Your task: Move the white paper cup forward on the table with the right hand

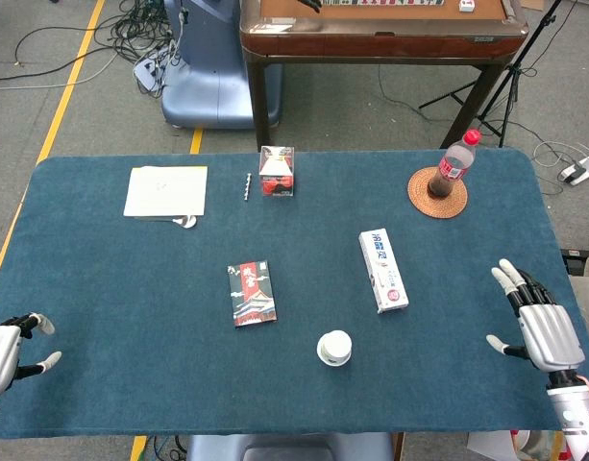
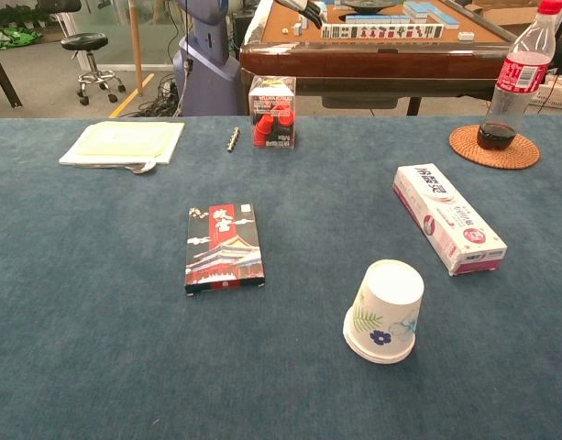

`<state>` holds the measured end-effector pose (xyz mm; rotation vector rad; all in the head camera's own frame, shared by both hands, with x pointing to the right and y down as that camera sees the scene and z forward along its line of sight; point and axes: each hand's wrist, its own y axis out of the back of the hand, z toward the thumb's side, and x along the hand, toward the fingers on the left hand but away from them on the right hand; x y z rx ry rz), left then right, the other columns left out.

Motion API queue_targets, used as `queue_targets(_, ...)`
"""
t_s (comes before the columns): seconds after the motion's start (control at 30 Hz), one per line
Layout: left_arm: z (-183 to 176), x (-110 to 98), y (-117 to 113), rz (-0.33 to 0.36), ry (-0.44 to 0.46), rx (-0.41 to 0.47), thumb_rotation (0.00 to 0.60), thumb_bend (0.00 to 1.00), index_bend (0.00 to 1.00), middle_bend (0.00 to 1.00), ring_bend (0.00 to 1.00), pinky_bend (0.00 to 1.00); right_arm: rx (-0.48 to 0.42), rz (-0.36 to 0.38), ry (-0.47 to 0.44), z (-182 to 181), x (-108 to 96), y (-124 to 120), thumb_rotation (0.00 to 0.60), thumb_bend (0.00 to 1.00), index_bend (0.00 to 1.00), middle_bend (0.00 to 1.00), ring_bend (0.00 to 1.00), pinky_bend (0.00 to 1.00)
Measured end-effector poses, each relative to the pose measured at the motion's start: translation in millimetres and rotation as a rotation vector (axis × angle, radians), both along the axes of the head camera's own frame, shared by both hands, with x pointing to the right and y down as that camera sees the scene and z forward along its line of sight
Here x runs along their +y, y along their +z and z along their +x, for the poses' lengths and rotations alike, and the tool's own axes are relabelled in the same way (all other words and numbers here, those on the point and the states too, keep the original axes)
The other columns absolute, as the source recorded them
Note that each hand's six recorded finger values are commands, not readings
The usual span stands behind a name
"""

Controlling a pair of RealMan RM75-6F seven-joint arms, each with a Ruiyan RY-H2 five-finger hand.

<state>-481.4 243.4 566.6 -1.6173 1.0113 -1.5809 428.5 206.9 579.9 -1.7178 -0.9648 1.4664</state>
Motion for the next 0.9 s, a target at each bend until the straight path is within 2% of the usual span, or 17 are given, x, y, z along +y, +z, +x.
queue_targets(0.2,-0.2,0.8,-1.2,0.001,0.003,-0.001,0.6,0.16,0.54,0.5,0.52,0.61,-0.007,0.012,-0.008,-3.0,0.7,-2.0,0.6,0.0,0.02,0.05,0.03,0.18)
queue_targets(0.4,0.4,1.8,-0.2,-0.009,0.004,-0.003,0.6,0.16,0.54,0.5,0.52,0.61,-0.049,0.02,-0.054,-16.3,3.3,-2.6,0.6,0.0,0.02,0.05,0.03,0.18)
queue_targets(0.7,7.5,0.3,2.8,-0.021,0.009,0.023,0.6,0.16,0.54,0.5,0.52,0.61,-0.111,-0.01,-0.205,-68.2,18.0,9.1,0.6,0.0,0.02,0.03,0.03,0.18)
queue_targets(0.9,9.1,-0.7,6.5,-0.035,0.008,0.031,0.6,0.16,0.54,0.5,0.52,0.61,-0.138,-0.04,-0.328,-117.9,27.3,24.5,0.6,0.0,0.0,0.0,0.02,0.18)
